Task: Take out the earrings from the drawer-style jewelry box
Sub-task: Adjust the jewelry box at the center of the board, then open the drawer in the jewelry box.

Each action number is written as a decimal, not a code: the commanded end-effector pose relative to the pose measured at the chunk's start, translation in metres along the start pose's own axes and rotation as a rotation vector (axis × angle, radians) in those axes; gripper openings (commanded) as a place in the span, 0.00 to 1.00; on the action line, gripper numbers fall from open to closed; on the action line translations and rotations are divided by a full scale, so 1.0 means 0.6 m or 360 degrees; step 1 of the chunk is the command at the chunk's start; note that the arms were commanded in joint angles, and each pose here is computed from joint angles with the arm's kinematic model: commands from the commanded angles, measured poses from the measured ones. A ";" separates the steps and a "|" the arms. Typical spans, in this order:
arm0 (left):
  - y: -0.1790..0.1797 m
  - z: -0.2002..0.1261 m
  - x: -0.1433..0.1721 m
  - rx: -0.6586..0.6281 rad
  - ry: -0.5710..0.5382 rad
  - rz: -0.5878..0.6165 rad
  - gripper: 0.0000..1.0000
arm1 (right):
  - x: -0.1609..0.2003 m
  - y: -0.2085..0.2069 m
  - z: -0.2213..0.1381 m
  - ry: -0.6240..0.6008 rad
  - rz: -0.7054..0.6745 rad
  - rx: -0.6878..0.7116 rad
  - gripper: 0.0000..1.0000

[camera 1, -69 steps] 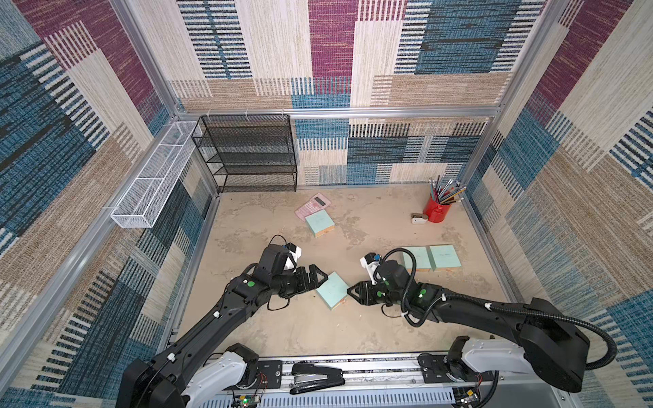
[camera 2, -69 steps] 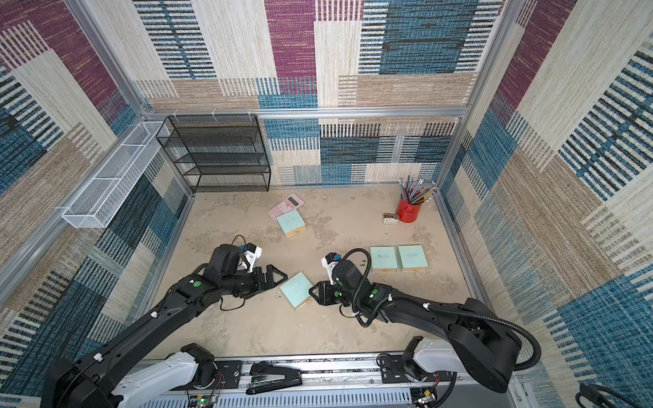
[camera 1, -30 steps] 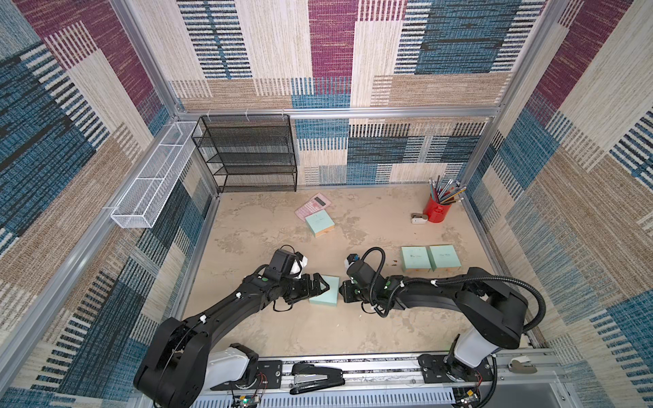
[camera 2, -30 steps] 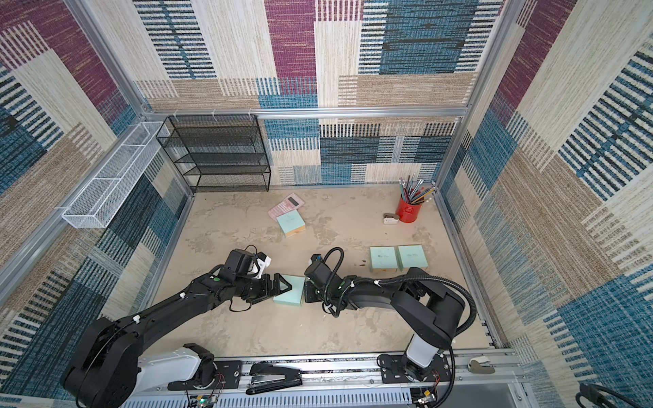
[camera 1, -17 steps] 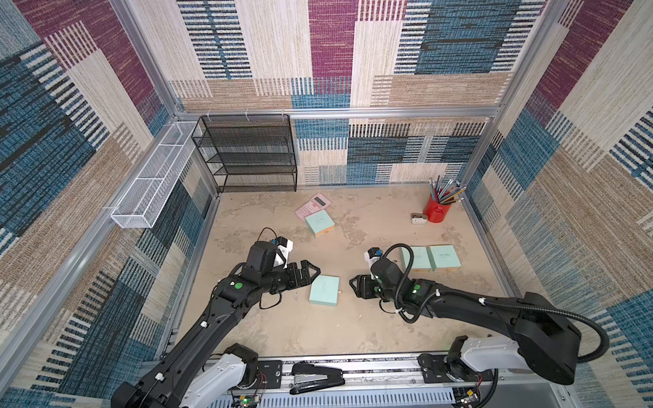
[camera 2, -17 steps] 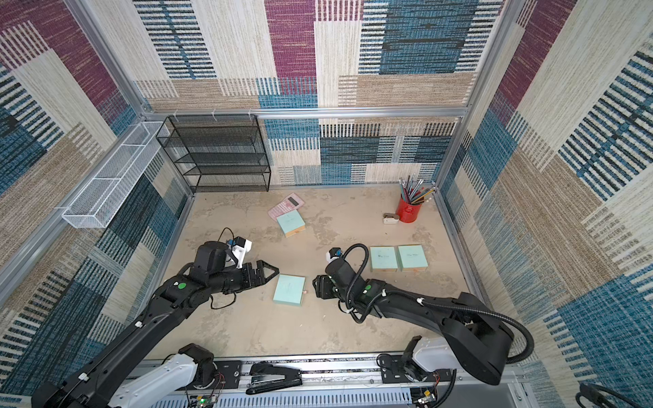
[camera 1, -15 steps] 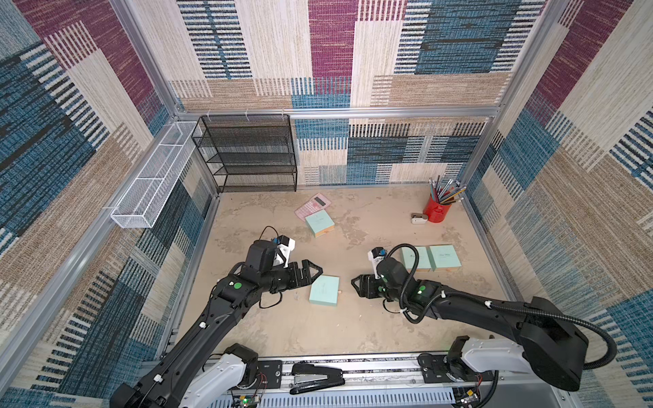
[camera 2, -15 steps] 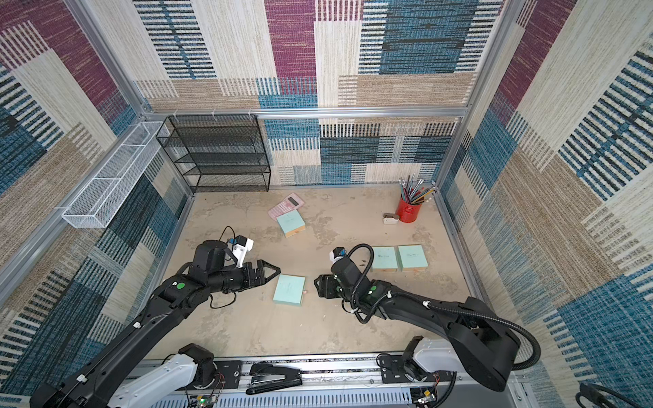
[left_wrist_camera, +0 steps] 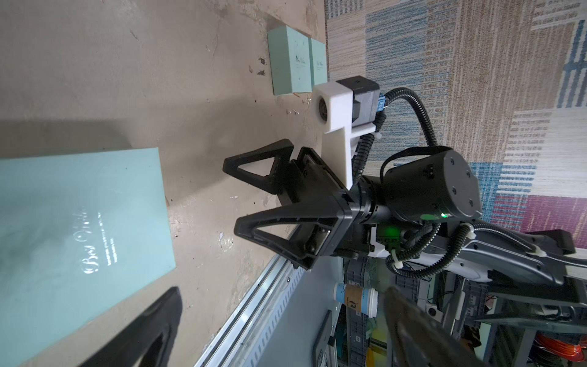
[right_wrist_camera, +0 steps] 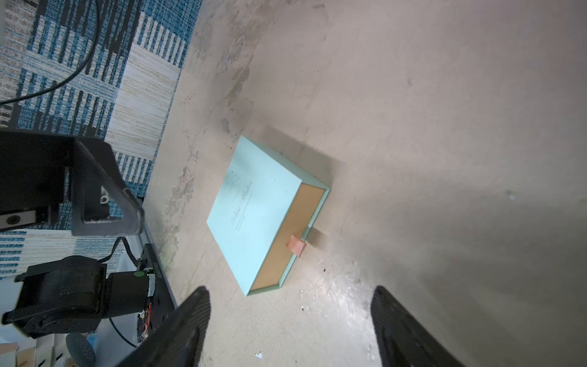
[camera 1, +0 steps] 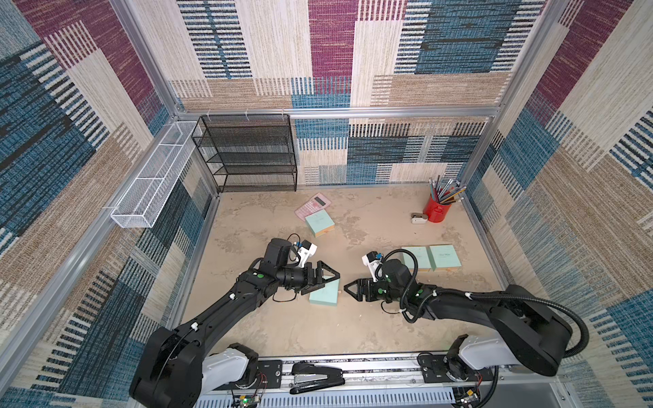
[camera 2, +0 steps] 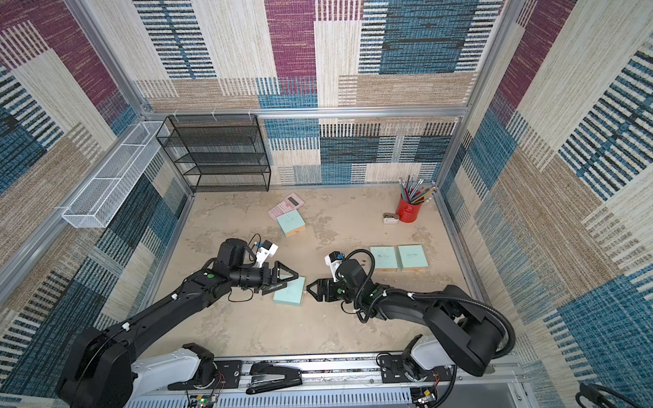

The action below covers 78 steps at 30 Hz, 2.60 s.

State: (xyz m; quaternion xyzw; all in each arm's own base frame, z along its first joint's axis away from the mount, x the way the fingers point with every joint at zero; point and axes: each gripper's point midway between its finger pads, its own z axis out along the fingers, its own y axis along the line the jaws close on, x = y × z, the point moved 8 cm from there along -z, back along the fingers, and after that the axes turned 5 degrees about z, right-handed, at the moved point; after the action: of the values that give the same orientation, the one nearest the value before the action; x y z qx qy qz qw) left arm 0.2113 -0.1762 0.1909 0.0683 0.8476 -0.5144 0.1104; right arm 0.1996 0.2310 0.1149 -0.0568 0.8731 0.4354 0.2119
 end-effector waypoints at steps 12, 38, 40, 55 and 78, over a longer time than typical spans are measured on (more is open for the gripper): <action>0.051 0.019 0.002 -0.0209 0.0000 -0.0077 0.97 | 0.008 -0.005 0.048 0.0089 0.0112 -0.0225 0.49; 0.060 0.021 0.008 -0.0251 0.0037 -0.0095 0.96 | 0.006 -0.025 0.076 0.0101 0.0178 -0.0167 0.30; 0.060 0.020 0.008 -0.0253 0.0035 -0.0093 0.96 | 0.006 -0.027 0.077 0.0103 0.0181 -0.0165 0.30; 0.062 0.023 0.008 -0.0251 0.0042 -0.0100 0.96 | 0.007 -0.018 0.082 0.0142 0.0150 -0.0276 0.26; 0.063 0.022 0.009 -0.0257 0.0040 -0.0101 0.96 | 0.008 -0.019 0.086 0.0131 0.0157 -0.0307 0.07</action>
State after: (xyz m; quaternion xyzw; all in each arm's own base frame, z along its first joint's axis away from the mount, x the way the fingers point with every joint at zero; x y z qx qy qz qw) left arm 0.2176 -0.1710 0.1521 0.0290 0.8889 -0.4488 0.0870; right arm 0.2150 0.2628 0.0718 -0.0487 0.8464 0.5105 0.1438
